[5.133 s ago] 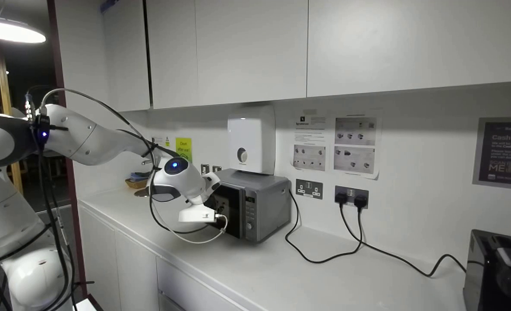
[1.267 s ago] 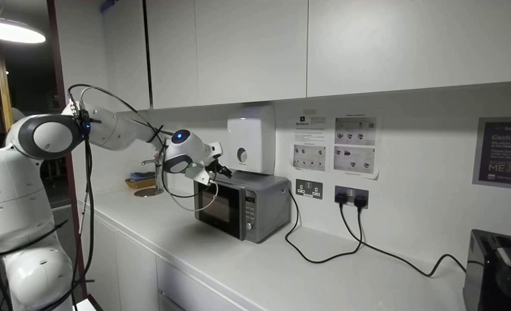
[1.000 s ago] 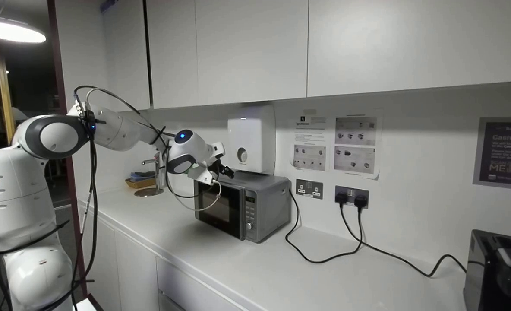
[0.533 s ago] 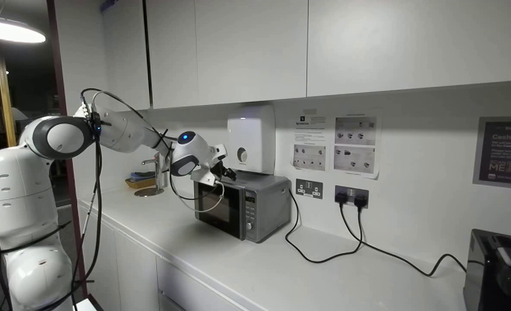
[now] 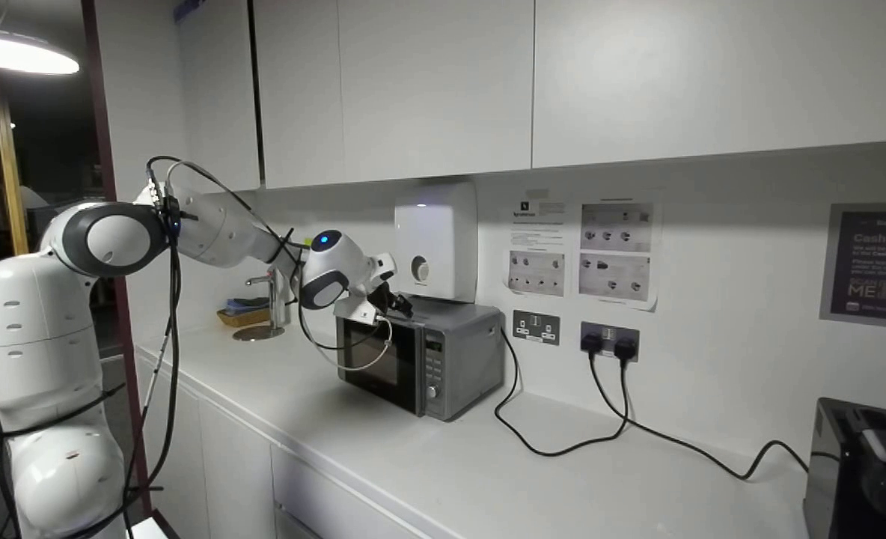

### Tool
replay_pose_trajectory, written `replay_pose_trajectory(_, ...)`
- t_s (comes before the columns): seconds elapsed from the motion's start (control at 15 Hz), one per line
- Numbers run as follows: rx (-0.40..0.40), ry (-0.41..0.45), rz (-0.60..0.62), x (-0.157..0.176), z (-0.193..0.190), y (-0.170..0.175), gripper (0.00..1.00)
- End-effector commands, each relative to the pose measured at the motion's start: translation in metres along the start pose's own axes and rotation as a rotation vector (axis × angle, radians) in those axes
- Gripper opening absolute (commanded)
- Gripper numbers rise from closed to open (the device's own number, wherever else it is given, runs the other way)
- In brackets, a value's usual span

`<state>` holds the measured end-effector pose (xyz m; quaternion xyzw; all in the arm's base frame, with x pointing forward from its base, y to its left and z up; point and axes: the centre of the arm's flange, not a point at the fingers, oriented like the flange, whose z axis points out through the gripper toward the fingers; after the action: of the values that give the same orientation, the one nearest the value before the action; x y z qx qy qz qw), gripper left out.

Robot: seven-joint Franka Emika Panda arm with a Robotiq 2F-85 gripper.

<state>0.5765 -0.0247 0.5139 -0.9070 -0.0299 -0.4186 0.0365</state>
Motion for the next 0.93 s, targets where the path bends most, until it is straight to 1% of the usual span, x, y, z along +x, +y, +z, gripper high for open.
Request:
replay_pose_trajectory(0.0,-0.028,0.004,0.003,0.007,0.000,0.005,1.00)
replay_pose_trajectory(0.87,-0.025,-0.022,-0.018,-0.013,-0.005,0.015,1.00)
